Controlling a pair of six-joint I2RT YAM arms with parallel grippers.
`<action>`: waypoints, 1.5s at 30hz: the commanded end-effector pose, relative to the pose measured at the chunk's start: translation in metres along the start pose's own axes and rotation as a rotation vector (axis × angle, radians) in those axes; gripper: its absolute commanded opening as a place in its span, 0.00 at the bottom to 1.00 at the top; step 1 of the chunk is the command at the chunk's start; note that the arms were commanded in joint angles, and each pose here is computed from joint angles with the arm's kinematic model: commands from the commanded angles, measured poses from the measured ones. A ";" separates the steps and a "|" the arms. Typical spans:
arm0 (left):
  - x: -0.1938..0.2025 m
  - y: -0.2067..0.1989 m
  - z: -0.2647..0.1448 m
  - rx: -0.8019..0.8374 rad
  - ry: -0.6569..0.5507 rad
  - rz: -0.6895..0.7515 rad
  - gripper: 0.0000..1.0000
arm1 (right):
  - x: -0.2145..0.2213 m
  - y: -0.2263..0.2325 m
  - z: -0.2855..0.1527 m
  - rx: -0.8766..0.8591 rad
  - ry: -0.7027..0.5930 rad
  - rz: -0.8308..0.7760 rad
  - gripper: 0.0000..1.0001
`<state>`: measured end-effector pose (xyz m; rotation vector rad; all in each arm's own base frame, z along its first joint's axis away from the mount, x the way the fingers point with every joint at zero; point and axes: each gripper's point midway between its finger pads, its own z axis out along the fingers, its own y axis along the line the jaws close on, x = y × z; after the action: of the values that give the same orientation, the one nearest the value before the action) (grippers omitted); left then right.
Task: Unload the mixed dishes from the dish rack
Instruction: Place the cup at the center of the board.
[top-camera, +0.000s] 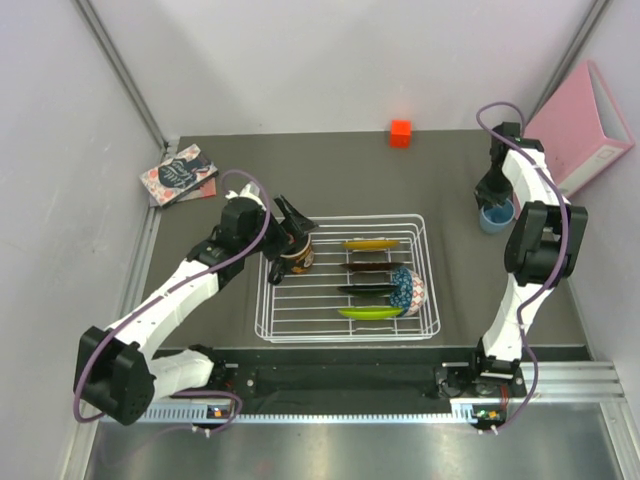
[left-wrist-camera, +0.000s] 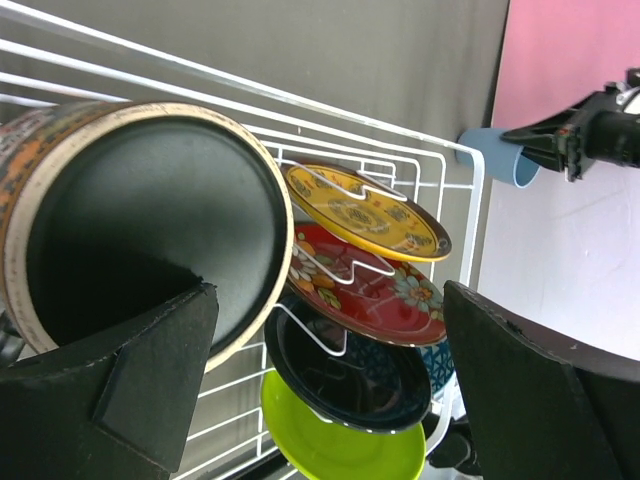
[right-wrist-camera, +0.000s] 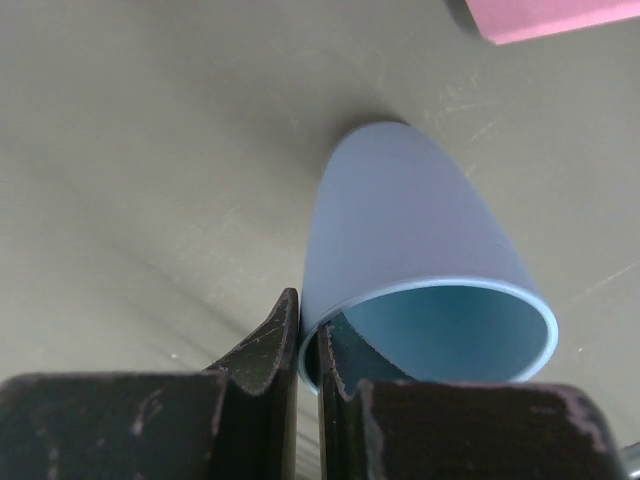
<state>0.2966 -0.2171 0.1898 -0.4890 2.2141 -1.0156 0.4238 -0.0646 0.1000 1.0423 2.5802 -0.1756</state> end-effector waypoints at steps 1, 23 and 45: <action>0.010 0.003 0.000 0.000 0.045 0.014 0.99 | -0.012 0.005 0.005 -0.032 -0.056 -0.002 0.00; 0.012 0.000 0.002 0.012 0.050 0.035 0.99 | -0.029 0.012 -0.025 -0.115 -0.121 0.032 0.41; 0.001 -0.009 -0.007 0.022 0.006 0.089 0.99 | -0.053 0.031 -0.154 -0.376 -0.360 0.043 0.39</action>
<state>0.2905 -0.2229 0.1896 -0.4290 2.2290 -1.0361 0.4327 -0.0573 0.1698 0.9611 2.3854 -0.0144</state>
